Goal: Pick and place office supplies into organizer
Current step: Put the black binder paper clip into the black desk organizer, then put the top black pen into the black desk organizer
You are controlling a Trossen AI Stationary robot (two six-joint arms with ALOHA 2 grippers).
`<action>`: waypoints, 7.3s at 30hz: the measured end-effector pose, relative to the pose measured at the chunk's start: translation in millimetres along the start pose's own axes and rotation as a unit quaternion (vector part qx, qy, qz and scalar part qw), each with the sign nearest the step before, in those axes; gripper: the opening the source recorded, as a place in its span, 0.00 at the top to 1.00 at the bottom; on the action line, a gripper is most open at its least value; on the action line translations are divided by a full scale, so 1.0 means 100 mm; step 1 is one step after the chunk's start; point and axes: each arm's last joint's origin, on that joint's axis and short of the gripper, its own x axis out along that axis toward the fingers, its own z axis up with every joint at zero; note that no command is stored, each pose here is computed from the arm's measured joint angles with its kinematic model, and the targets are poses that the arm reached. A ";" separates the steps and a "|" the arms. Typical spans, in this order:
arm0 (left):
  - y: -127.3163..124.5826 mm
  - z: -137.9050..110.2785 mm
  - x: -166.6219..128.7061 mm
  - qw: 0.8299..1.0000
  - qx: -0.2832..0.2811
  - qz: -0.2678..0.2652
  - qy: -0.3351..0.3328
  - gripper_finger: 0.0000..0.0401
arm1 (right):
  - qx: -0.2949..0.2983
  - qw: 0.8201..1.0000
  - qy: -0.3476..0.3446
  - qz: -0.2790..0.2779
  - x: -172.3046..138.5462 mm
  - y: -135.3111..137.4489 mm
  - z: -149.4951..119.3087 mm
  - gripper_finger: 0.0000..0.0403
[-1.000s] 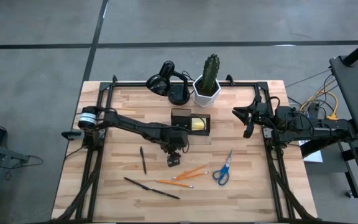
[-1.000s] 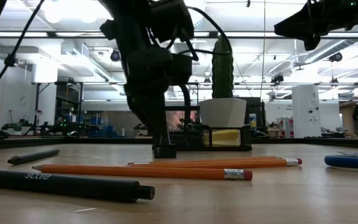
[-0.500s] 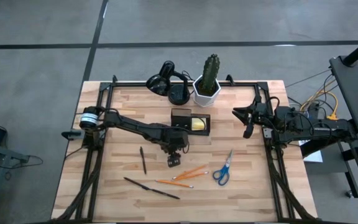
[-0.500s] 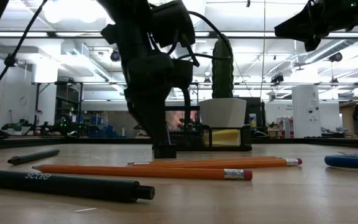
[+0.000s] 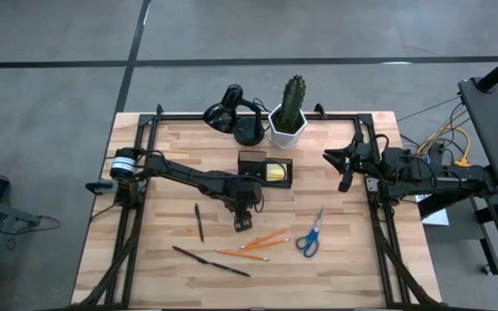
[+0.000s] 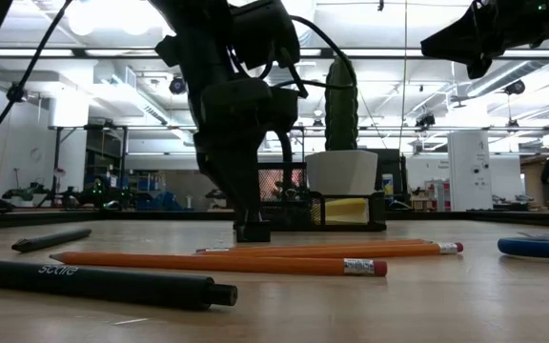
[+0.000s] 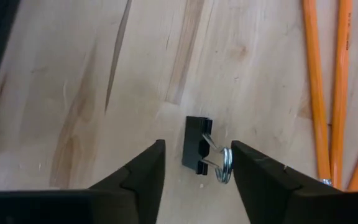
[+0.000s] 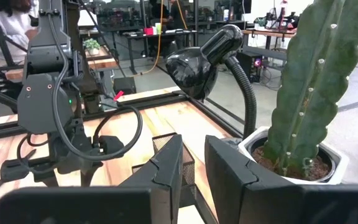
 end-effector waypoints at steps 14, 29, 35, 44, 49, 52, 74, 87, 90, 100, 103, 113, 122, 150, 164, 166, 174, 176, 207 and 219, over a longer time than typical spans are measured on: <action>0.00 0.00 0.00 1.000 -0.001 -0.001 -0.001 0.96 | 0.000 1.000 0.000 0.000 0.00 0.00 0.00 0.86; 0.01 0.03 -0.14 0.999 -0.002 0.023 -0.024 1.00 | 0.001 1.000 0.000 0.000 0.00 0.00 0.00 0.86; 0.04 0.09 -0.31 0.997 -0.008 0.070 -0.033 1.00 | 0.001 1.000 0.000 0.000 0.00 0.00 0.00 0.86; 0.21 0.16 -0.62 0.990 -0.015 0.123 -0.067 1.00 | 0.001 1.000 0.000 0.000 0.00 0.00 0.00 0.86; 0.35 0.18 -0.73 0.984 -0.035 0.153 -0.079 1.00 | 0.001 1.000 0.001 0.000 0.00 0.00 0.00 0.86; 0.43 0.20 -0.76 0.981 -0.060 0.164 -0.086 1.00 | 0.001 1.000 0.001 0.000 0.00 0.00 0.00 0.86; 0.53 0.25 -0.74 0.980 0.028 0.171 -0.095 1.00 | -0.001 1.000 0.002 0.000 0.00 0.00 0.00 0.86; 0.57 0.15 -0.59 0.980 0.078 0.160 -0.085 1.00 | -0.001 1.000 0.002 0.000 0.00 0.00 0.00 0.86; 0.59 0.10 -0.54 0.980 0.083 0.164 -0.077 1.00 | -0.001 1.000 0.002 0.000 0.00 0.00 0.00 0.86; 0.62 0.07 -0.46 0.977 0.089 0.167 -0.095 1.00 | -0.004 1.000 0.002 0.000 0.00 0.00 0.00 0.86; 0.62 0.06 -0.45 0.977 0.097 0.167 -0.094 1.00 | -0.005 1.000 0.002 0.000 0.00 0.00 0.00 0.86; 0.62 0.06 -0.44 0.972 0.156 0.156 -0.082 1.00 | -0.005 1.000 0.002 0.000 0.00 0.00 0.00 0.86; 0.62 0.04 -0.36 0.974 0.161 0.139 -0.074 1.00 | -0.003 1.000 0.002 0.000 0.00 0.00 0.00 0.86; 0.66 0.05 -0.30 0.975 0.157 0.142 -0.071 0.93 | 0.000 1.000 0.002 0.000 0.00 0.00 0.00 0.86; 0.66 0.04 -0.33 0.975 0.156 0.148 -0.058 0.62 | -0.001 1.000 0.002 0.000 0.00 0.00 0.00 0.86; 0.66 0.05 -0.36 0.974 0.155 0.159 -0.051 0.60 | -0.001 1.000 0.002 0.000 0.00 0.00 0.00 0.86; 0.64 0.13 -0.45 0.972 0.154 0.167 -0.053 0.58 | -0.001 1.000 0.002 0.000 0.00 0.00 0.00 0.86; 0.62 0.15 -0.49 0.972 0.154 0.167 -0.055 0.58 | 0.000 1.000 0.002 0.000 0.00 0.00 0.00 0.86; 0.30 -0.16 -0.94 0.982 0.162 0.089 0.032 0.58 | -0.005 1.000 0.011 -0.001 0.00 0.00 -0.02 0.86; 0.29 -0.34 -0.98 0.946 -0.302 0.096 0.068 0.58 | -0.004 1.000 0.012 -0.001 0.00 0.00 -0.02 0.86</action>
